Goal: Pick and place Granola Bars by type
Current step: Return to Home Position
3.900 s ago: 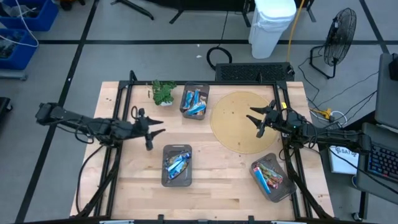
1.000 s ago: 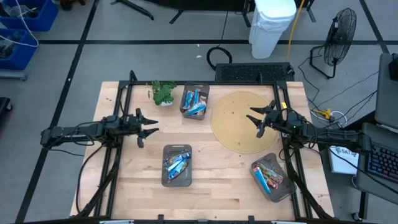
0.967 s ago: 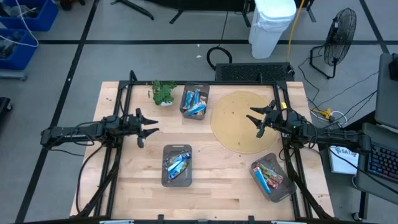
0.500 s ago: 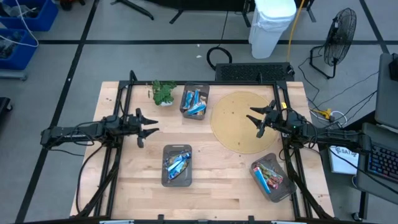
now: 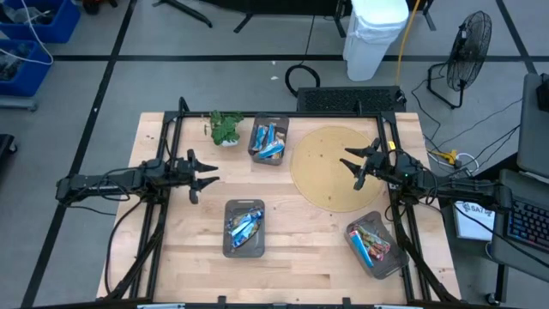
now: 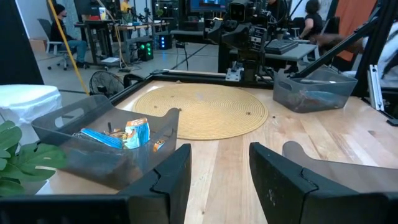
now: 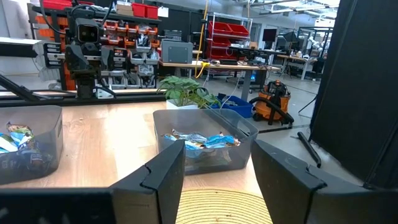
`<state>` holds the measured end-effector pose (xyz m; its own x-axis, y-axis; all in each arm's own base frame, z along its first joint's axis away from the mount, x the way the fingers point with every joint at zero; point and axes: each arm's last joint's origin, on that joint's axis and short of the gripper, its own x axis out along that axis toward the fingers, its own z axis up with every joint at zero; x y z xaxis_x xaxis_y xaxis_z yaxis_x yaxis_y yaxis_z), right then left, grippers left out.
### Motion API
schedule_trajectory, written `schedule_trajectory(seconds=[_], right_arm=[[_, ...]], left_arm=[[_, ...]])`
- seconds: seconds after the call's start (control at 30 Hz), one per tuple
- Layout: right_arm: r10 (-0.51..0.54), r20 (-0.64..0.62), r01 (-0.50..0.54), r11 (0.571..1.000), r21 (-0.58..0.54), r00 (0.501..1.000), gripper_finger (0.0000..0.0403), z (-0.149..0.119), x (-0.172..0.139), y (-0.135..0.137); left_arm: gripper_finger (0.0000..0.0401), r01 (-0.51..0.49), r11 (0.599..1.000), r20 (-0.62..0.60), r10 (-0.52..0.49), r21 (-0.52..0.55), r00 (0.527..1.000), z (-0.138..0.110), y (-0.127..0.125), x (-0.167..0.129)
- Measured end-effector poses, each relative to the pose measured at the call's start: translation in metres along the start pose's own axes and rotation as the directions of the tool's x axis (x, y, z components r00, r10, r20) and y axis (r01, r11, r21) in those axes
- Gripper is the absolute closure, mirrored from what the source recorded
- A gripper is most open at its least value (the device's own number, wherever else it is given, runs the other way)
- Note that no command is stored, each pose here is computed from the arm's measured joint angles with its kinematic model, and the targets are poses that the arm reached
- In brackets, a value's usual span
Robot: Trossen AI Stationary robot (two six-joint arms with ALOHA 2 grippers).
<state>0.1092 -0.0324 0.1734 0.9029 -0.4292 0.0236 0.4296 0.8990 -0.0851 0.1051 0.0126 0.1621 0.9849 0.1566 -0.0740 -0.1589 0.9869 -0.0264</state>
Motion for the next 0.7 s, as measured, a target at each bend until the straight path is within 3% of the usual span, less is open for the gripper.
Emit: schedule_trajectory(seconds=[0.7], right_arm=[[0.000,0.000,0.000,1.000,0.000,1.000,0.0223,0.0000,0.0000,0.0000]], left_arm=[[0.0235,0.000,1.000,0.000,0.000,0.000,1.000,0.0000,0.0000,0.0000]])
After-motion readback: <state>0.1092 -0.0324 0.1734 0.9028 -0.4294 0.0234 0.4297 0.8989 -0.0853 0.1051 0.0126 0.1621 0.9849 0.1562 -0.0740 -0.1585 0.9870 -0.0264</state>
